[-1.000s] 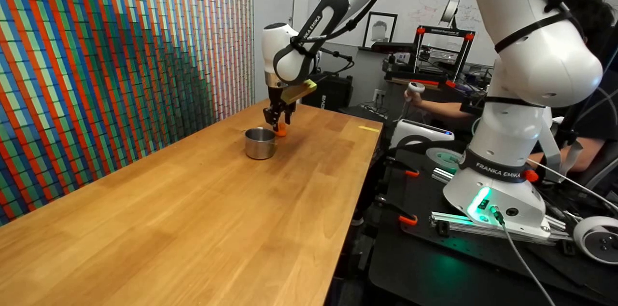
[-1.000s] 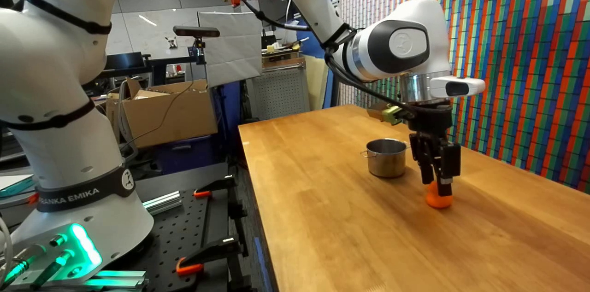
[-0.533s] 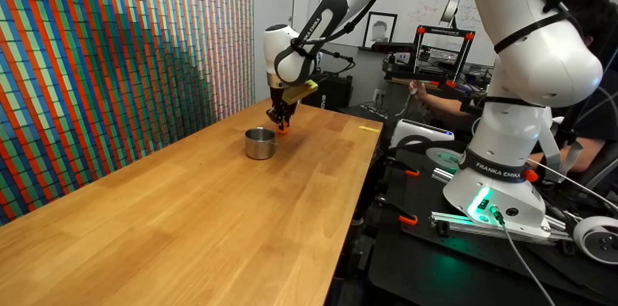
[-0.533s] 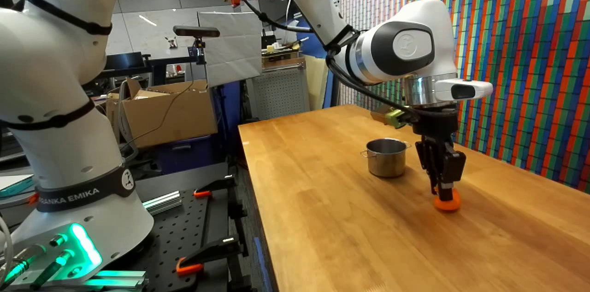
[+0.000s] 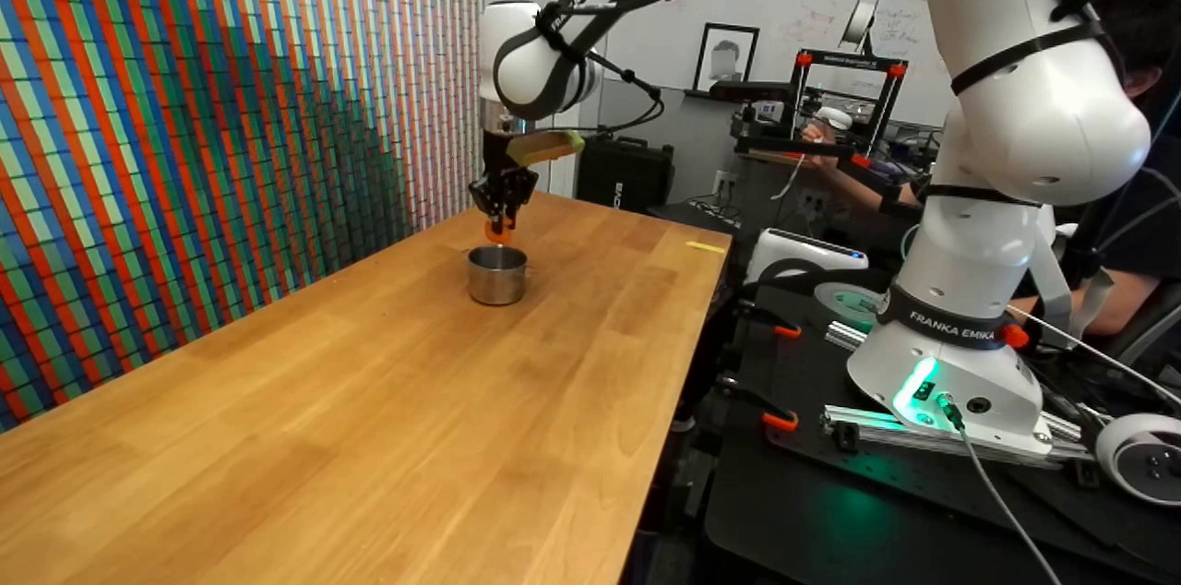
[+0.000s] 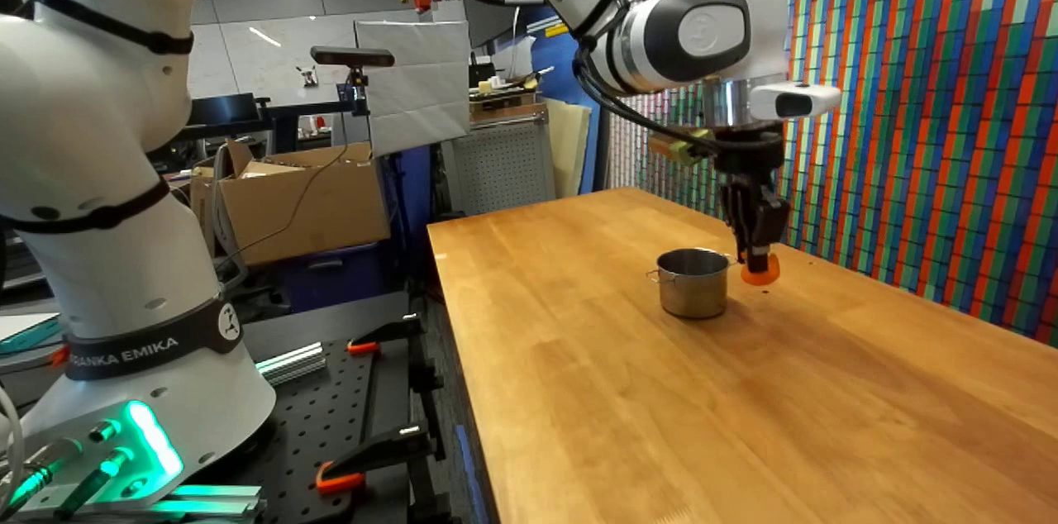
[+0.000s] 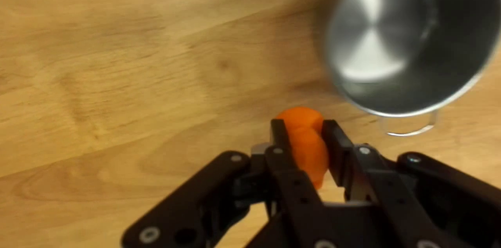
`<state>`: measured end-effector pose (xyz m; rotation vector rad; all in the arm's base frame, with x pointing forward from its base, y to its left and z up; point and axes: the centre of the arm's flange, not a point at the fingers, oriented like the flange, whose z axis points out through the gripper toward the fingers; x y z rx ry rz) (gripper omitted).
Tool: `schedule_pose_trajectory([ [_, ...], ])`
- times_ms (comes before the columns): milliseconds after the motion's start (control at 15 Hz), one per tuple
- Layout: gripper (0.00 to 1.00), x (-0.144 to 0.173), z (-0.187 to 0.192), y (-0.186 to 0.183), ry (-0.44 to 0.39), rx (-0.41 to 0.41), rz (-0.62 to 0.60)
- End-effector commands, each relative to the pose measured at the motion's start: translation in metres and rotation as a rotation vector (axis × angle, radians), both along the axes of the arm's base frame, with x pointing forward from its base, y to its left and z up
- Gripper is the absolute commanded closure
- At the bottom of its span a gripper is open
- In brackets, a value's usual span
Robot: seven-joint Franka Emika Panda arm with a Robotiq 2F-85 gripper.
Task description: Put the rubber duck inside the cup
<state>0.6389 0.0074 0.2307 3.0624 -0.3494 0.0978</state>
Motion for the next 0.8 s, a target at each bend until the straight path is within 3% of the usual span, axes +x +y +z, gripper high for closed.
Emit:
schedule_pose_trajectory([
  [0, 0.87, -0.002, 0.049, 0.033, 0.011, 0.102, 0.036],
  [333, 0.87, -0.015, 0.059, 0.056, 0.100, 0.154, 0.033],
  [733, 0.87, -0.017, 0.030, 0.047, 0.137, 0.104, 0.011],
])
